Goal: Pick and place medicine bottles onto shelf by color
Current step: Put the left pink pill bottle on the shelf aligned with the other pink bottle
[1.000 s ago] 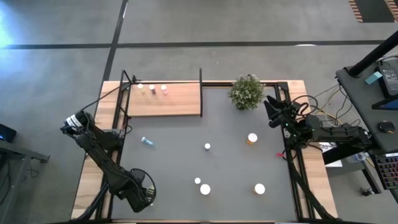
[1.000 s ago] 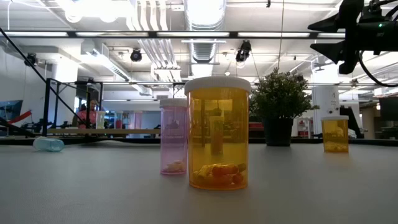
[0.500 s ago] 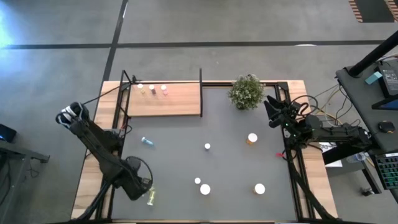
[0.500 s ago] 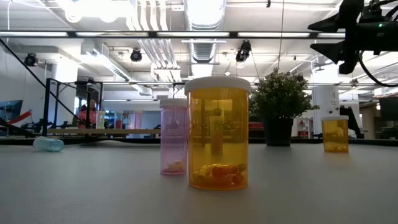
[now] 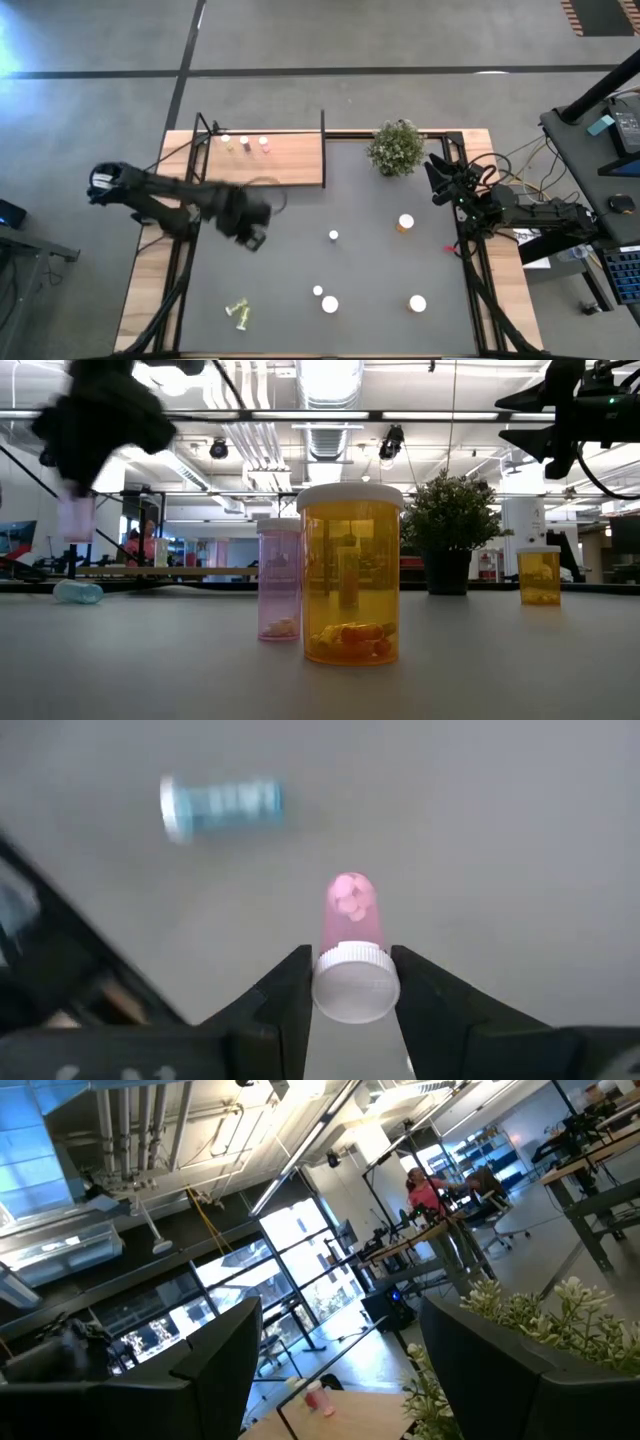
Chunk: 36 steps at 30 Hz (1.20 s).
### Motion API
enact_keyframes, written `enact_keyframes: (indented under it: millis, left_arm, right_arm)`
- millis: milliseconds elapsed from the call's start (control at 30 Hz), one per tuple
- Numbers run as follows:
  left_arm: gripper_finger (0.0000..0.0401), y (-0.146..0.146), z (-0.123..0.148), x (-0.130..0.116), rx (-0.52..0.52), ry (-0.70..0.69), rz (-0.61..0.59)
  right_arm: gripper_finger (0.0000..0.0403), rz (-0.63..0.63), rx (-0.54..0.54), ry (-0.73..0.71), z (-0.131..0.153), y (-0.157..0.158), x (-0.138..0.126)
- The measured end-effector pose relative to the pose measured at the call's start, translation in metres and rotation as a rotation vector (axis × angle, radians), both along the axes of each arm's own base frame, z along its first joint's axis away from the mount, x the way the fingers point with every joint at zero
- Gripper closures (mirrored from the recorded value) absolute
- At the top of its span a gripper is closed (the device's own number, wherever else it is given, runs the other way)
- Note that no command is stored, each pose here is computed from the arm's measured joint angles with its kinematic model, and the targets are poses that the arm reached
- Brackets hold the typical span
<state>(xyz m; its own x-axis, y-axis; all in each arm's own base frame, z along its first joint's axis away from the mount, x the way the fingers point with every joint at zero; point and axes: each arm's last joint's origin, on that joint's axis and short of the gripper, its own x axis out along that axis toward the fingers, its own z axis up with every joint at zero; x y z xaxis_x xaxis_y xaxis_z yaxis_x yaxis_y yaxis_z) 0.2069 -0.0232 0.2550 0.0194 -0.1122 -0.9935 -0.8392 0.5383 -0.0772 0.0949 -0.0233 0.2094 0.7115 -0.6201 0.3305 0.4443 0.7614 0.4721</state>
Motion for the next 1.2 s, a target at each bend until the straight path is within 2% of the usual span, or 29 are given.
enact_keyframes:
  millis: [300,500,833,1200]
  left_arm:
    - [0.0294,0.102,0.002,0.022,0.03,-0.031,-0.033]
    - [0.0294,0.152,0.007,0.041,0.047,0.011,-0.037]
    - [0.0294,0.202,0.006,0.063,0.092,0.039,-0.059]
    - [0.0284,0.237,0.002,0.051,0.082,0.076,-0.131]
  right_arm:
    - [0.0142,0.0,0.0,0.0,0.0,0.0,0.0]
    - [0.0142,0.0,0.0,0.0,0.0,0.0,0.0]
    - [0.0142,0.0,0.0,0.0,0.0,0.0,0.0]
    - [0.0142,0.0,0.0,0.0,0.0,0.0,0.0]
